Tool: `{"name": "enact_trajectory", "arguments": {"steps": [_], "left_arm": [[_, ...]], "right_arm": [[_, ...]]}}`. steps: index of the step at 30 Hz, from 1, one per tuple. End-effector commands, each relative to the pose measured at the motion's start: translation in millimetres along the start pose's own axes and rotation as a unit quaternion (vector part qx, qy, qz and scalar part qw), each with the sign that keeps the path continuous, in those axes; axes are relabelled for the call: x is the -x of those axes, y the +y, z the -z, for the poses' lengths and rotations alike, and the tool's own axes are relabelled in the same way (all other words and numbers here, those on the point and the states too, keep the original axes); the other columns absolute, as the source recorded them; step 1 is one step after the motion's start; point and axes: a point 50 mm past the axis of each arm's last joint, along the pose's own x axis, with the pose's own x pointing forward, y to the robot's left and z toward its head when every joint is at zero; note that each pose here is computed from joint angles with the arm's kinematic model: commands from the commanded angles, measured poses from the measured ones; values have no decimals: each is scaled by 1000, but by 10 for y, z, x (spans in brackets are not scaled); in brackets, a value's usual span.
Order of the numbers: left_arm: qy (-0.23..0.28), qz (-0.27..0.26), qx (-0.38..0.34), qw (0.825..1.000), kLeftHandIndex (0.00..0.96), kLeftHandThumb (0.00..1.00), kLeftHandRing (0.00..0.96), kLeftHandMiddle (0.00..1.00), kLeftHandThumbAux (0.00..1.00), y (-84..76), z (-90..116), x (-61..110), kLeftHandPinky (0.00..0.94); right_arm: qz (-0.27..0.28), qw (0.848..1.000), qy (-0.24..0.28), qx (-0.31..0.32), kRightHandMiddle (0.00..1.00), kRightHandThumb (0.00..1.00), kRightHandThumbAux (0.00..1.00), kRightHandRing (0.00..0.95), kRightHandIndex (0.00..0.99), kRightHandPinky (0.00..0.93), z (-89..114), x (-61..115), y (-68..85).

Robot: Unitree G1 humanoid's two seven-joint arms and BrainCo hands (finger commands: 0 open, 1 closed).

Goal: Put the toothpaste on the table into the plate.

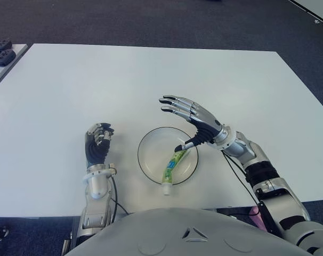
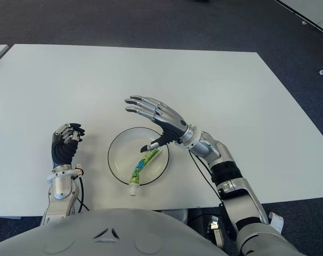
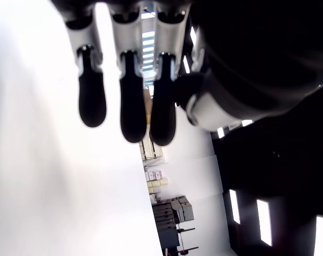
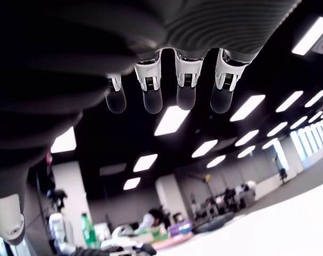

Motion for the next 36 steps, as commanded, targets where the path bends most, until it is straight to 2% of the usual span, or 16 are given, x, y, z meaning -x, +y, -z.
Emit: {"name": "enact_trajectory", "arguments": {"steps": [1,4,9,14,20,22,23,26,30,31,32,34,36], "left_arm": [[9,4,-5,1000,432,709,512,515,722,7,37,-10,532],[8,4,-5,1000,432,709,510,514,722,13,38,-14,530],[7,3,-5,1000,432,710,511,513,721,21,40,-20,537],[6,4,-6,1000,432,710,511,511,721,32,46,-29,535],[7,7,-8,1000,432,710,508,509,721,35,52,-40,535],[7,7,-8,1000,432,710,508,509,721,36,55,-45,537],[8,8,-8,1000,432,710,508,509,721,34,55,-48,538],[8,9,-9,1000,431,709,510,507,722,28,55,-56,537],[8,10,-10,1000,430,709,511,505,723,28,55,-65,535],[8,11,-10,1000,430,709,512,505,723,28,55,-66,537],[8,11,-10,1000,429,709,512,505,723,28,55,-67,537],[9,12,-10,1000,429,709,512,505,723,30,56,-75,536],[12,14,-8,1000,429,709,512,505,723,29,61,-85,531]], "right_arm": [[94,992,33,-80,0,79,675,0,0,0,28,40,59],[136,982,58,-121,28,60,747,5,16,39,62,106,93],[169,970,92,-146,98,20,817,71,81,138,101,163,98],[221,948,155,-166,166,3,884,145,174,175,125,197,114],[266,919,223,-189,249,1,950,202,274,215,175,332,188],[282,899,261,-209,269,3,966,221,294,239,225,428,280],[300,882,287,-223,274,4,970,226,299,246,247,477,330],[340,842,333,-253,306,31,989,266,332,299,277,559,417],[368,812,364,-270,343,116,988,310,374,346,299,607,444],[374,805,372,-273,356,324,897,323,390,354,305,620,445],[378,800,376,-275,364,457,839,331,400,360,308,627,445],[392,786,391,-276,380,574,788,346,411,371,319,650,446],[409,768,407,-278,397,636,761,363,417,382,328,677,447]]}}
